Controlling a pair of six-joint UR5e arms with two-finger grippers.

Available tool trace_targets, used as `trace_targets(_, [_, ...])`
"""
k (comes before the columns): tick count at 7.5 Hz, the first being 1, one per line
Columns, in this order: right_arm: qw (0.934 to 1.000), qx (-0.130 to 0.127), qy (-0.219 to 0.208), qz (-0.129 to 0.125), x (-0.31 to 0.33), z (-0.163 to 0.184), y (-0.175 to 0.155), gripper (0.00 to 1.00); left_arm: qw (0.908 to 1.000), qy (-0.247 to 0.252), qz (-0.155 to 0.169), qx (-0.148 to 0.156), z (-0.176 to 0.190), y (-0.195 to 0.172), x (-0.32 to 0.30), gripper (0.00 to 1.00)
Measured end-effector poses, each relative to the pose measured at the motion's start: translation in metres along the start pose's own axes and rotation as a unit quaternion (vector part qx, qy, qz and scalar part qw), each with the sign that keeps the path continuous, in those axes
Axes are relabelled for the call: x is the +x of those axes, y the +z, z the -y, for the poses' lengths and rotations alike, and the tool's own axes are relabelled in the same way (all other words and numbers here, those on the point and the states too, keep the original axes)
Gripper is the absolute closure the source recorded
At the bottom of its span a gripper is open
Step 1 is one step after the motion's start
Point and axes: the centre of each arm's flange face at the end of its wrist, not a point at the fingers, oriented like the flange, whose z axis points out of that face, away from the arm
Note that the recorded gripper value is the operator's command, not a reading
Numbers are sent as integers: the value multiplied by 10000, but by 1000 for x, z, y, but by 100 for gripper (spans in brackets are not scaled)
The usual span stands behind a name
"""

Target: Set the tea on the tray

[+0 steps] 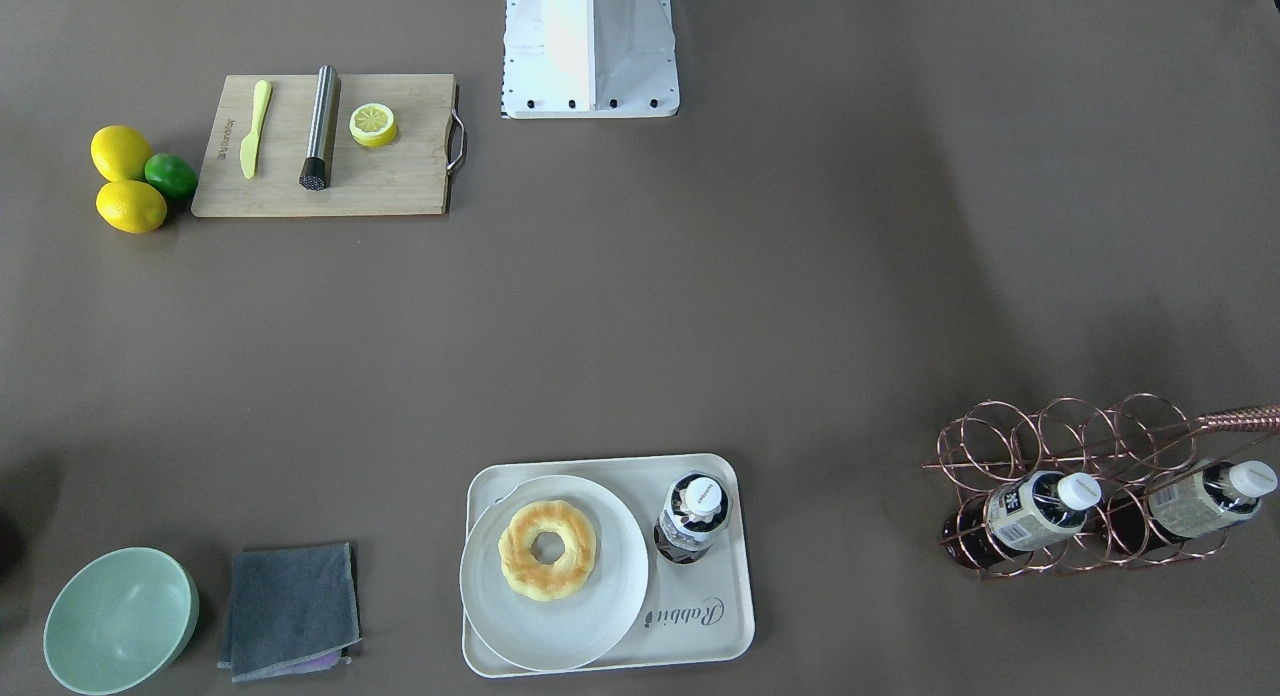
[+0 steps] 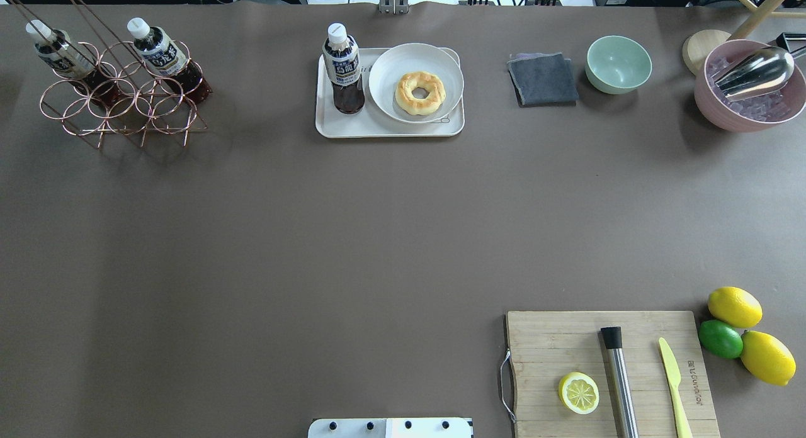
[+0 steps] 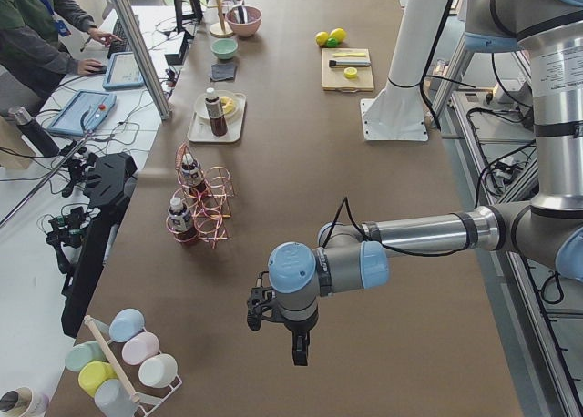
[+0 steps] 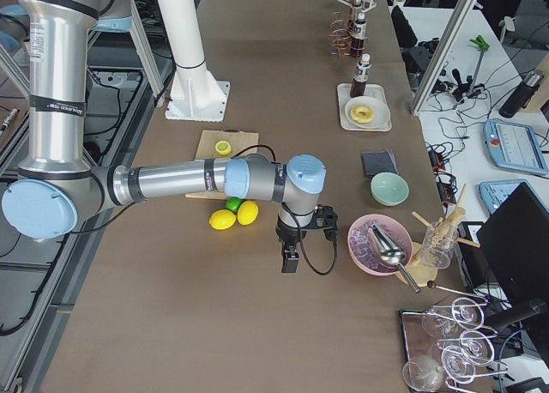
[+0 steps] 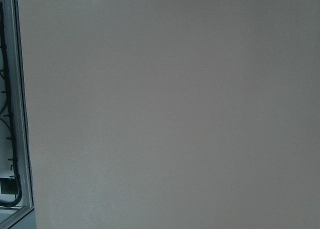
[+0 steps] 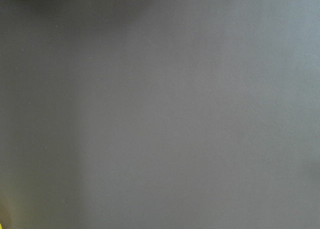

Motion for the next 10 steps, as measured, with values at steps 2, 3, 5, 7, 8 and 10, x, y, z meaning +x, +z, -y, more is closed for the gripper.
trace_targets(2, [9999, 67, -77, -16, -1, 3, 1, 0, 10000, -9, 0, 0, 1, 0, 0, 2])
trace_targets(3, [9999, 81, -98, -15, -2, 3, 2, 0, 10000, -7, -2, 5, 1, 0, 0, 2])
trace_targets(5, [9999, 77, -107, -20, -2, 4, 4, 0, 10000, -8, -4, 10, 1, -1, 0, 2])
trace_targets(7, [9999, 51, -109, -19, -2, 6, 7, 0, 10000, -2, -4, 17, 2, -1, 1, 2])
trace_targets(8, [9999, 35, -121, -17, -3, 7, 9, 0, 10000, 2, -3, 21, 2, -1, 1, 2])
trace_targets(10, [9999, 15, -135, -18, -3, 11, 10, 0, 10000, 3, -3, 24, 2, -2, 1, 2])
